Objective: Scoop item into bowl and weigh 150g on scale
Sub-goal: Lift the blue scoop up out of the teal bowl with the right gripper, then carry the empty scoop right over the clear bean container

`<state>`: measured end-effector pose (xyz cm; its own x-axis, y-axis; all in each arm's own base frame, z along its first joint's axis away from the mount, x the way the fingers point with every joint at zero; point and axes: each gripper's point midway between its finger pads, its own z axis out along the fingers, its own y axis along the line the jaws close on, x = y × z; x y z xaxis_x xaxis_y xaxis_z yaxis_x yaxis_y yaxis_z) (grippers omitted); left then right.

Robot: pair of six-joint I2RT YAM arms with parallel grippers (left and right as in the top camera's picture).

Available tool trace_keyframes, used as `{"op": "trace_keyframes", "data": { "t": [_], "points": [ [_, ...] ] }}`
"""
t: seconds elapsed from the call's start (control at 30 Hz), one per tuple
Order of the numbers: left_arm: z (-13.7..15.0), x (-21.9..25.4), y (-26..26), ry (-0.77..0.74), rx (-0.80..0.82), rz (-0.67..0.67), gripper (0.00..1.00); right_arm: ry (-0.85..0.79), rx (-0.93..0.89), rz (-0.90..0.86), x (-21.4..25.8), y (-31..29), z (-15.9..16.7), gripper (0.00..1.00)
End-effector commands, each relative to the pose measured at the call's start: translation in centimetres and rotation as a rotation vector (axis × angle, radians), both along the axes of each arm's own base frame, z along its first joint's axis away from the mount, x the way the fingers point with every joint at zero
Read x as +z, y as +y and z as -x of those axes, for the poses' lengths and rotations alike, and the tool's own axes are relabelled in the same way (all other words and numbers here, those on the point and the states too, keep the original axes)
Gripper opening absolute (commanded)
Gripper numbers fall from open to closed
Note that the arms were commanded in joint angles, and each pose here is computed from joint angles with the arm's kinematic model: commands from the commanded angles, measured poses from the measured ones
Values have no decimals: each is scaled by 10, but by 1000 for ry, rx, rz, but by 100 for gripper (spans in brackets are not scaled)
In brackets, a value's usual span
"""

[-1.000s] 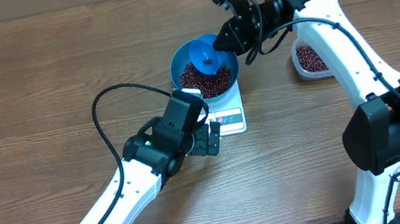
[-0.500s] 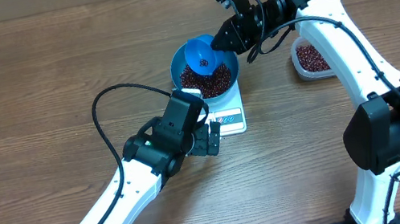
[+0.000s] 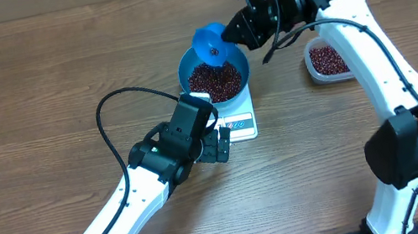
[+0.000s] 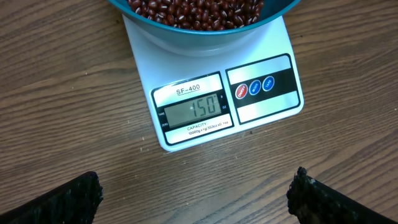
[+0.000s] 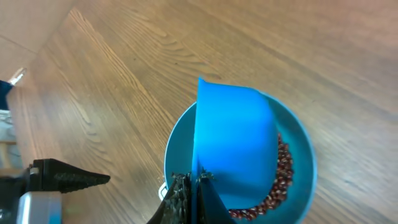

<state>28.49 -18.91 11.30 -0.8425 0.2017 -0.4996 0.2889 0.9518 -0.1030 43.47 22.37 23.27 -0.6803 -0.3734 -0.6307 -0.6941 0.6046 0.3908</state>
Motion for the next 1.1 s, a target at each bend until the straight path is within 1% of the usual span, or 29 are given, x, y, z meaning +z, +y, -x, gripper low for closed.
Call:
{"op": "trace_keyframes", "data": {
  "t": [0.0, 0.37, 0.53, 0.73, 0.8, 1.07],
  "points": [
    [1, -2, 4, -2, -7, -15, 100, -148, -25, 33, 44, -11, -2, 3],
    [1, -2, 4, -2, -7, -15, 100, -143, -31, 39, 43, -14, -1, 4],
    [1, -2, 4, -2, -7, -15, 100, -127, -61, 44, 41, -27, -5, 4],
    [1, -2, 4, -2, -7, -15, 100, -50, -158, 66, 32, -74, -9, 4],
    [1, -2, 4, -2, -7, -15, 100, -6, -212, 74, 27, -99, -9, 4],
    [1, -2, 4, -2, -7, -15, 100, 129, -379, 86, 14, -175, 1, 4]
  ]
}}
